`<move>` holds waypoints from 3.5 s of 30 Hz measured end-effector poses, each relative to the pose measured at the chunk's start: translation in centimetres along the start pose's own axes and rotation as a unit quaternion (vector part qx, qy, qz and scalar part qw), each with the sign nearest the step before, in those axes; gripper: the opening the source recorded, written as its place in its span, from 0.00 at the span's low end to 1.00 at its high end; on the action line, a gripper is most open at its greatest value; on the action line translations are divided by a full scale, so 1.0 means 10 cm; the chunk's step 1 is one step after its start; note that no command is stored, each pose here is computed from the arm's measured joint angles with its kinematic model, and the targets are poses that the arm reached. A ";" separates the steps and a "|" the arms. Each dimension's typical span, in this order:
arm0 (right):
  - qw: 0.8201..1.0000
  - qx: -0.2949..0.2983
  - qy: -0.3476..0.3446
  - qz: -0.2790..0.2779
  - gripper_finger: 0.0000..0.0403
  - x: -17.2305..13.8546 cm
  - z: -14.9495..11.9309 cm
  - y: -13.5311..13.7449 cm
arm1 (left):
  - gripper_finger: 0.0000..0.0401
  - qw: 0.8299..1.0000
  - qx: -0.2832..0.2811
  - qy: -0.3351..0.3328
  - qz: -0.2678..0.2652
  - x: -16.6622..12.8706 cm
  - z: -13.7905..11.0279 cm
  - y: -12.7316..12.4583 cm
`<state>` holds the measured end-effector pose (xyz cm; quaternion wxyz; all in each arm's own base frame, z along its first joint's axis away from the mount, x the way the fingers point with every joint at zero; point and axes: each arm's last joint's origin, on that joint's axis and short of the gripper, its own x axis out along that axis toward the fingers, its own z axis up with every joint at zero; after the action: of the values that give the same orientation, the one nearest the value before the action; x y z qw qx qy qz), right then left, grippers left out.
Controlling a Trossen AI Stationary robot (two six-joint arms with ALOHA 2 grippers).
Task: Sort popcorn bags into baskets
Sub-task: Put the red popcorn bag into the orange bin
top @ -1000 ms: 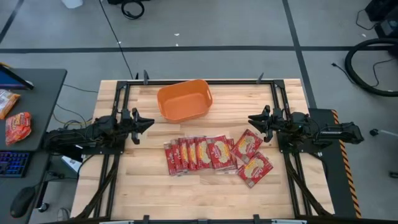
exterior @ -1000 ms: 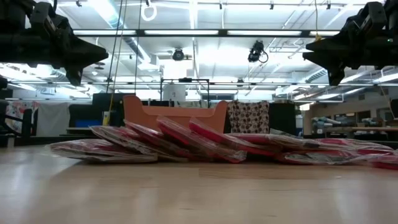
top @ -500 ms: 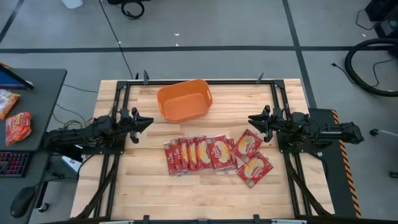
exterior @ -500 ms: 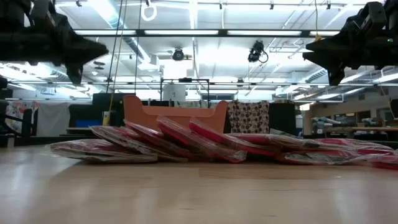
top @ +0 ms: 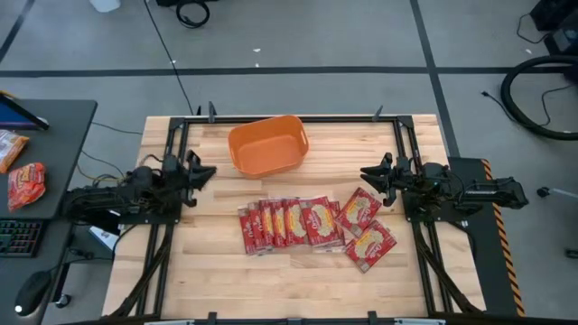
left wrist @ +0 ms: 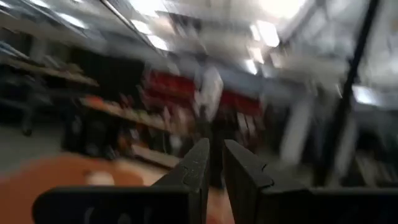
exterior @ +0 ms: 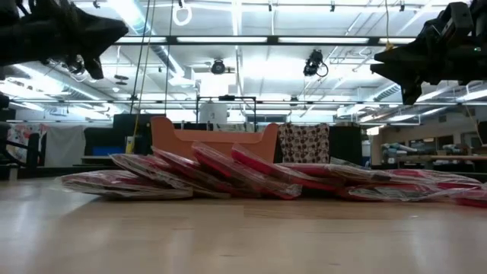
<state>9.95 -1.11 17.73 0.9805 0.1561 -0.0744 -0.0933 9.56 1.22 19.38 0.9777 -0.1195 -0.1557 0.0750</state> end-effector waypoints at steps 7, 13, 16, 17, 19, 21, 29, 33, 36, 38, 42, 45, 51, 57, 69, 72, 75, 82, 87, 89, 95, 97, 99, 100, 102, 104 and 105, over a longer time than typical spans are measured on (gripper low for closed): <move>1.000 0.000 0.000 0.000 0.30 0.00 0.00 0.00 | 0.12 0.994 0.033 0.107 0.003 0.13 -0.22 0.03; 1.000 0.000 0.000 0.000 0.30 0.00 0.00 0.00 | 0.17 0.974 0.081 0.201 -0.064 0.21 -0.37 -0.07; 1.000 0.000 0.000 0.000 0.30 0.00 0.00 0.00 | 0.23 0.962 0.110 0.241 -0.065 0.26 -0.45 -0.14; 1.000 0.000 0.000 0.000 0.30 0.00 0.00 0.00 | 0.26 0.958 0.124 0.251 -0.064 0.28 -0.47 -0.17; 1.000 0.000 0.000 0.000 0.30 0.00 0.00 0.00 | 0.30 0.947 0.164 0.269 -0.066 0.31 -0.51 -0.24; 1.000 0.000 0.000 0.000 0.30 0.00 0.00 0.00 | 0.34 0.929 0.218 0.291 -0.071 0.34 -0.57 -0.30; 1.000 0.000 0.000 0.000 0.30 0.00 0.00 0.00 | 0.42 0.856 0.373 0.355 -0.049 0.51 -0.76 -0.51; 1.000 0.000 0.000 0.000 0.30 0.00 0.00 0.00 | 0.42 0.809 0.443 0.379 -0.071 0.59 -0.89 -0.61; 1.000 0.000 0.000 0.000 0.30 0.00 0.00 0.00 | 0.42 0.776 0.488 0.391 -0.086 0.65 -0.98 -0.68; 1.000 0.000 0.000 0.000 0.30 0.00 0.00 0.00 | 0.42 0.757 0.512 0.395 -0.096 0.70 -1.03 -0.74; 1.000 0.000 0.000 0.000 0.30 0.00 0.00 0.00 | 0.42 0.724 0.546 0.404 -0.122 0.83 -1.11 -0.88; 1.000 0.000 0.000 0.000 0.30 0.00 0.00 0.00 | 0.42 0.691 0.557 0.441 -0.133 0.91 -1.15 -0.96; 1.000 0.001 -0.005 0.001 0.30 0.00 0.01 0.00 | 0.42 0.640 0.555 0.518 -0.121 1.04 -1.06 -1.06; 1.000 0.001 -0.007 0.002 0.30 0.00 0.02 0.00 | 0.42 0.633 0.545 0.536 -0.123 1.11 -0.91 -1.15; 1.000 0.001 -0.009 0.003 0.30 0.00 0.02 0.01 | 0.42 0.583 0.592 0.530 -0.168 0.99 -1.03 -1.19; 1.000 0.001 -0.009 0.003 0.30 0.00 0.02 0.01 | 0.42 0.569 0.597 0.540 -0.168 0.99 -1.12 -1.17; 1.000 0.002 -0.011 0.003 0.30 0.00 0.02 0.01 | 0.42 0.550 0.613 0.543 -0.165 0.99 -1.26 -1.16; 1.000 0.002 -0.015 0.004 0.30 0.00 0.03 0.01 | 0.40 0.566 0.621 0.525 -0.137 1.05 -1.42 -1.18; 1.000 0.002 -0.014 0.004 0.30 0.00 0.03 0.01 | 0.28 0.602 0.585 0.531 -0.110 1.05 -1.41 -1.18; 1.000 0.002 -0.014 0.005 0.30 0.00 0.03 0.01 | 0.20 0.622 0.566 0.533 -0.093 1.05 -1.41 -1.19; 1.000 0.002 -0.014 0.004 0.30 0.00 0.03 0.01 | 0.05 0.652 0.525 0.543 -0.063 1.07 -1.36 -1.23; 1.000 0.002 -0.014 0.004 0.30 0.00 0.03 0.01 | 0.05 0.649 0.513 0.558 -0.061 1.13 -1.24 -1.29; 1.000 0.002 -0.014 0.004 0.30 0.00 0.03 0.01 | 0.05 0.644 0.494 0.582 -0.054 1.21 -1.04 -1.35; 1.000 0.002 -0.014 0.004 0.30 0.00 0.03 0.01 | 0.05 0.644 0.477 0.596 -0.049 1.27 -0.91 -1.37; 1.000 0.002 -0.014 0.004 0.30 0.00 0.03 0.01 | 0.05 0.648 0.431 0.627 -0.035 1.37 -0.66 -1.39; 1.000 0.002 -0.014 0.004 0.30 0.00 0.03 0.01 | 0.05 0.654 0.379 0.655 -0.008 1.47 -0.39 -1.37; 1.000 0.002 -0.014 0.004 0.30 0.00 0.03 0.01 | 0.05 0.662 0.351 0.662 0.015 1.52 -0.26 -1.35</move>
<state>9.91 -1.11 18.02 0.9794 0.1566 -0.0893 -0.0909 26.20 -9.50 24.78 0.7911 0.2122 0.5723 0.0396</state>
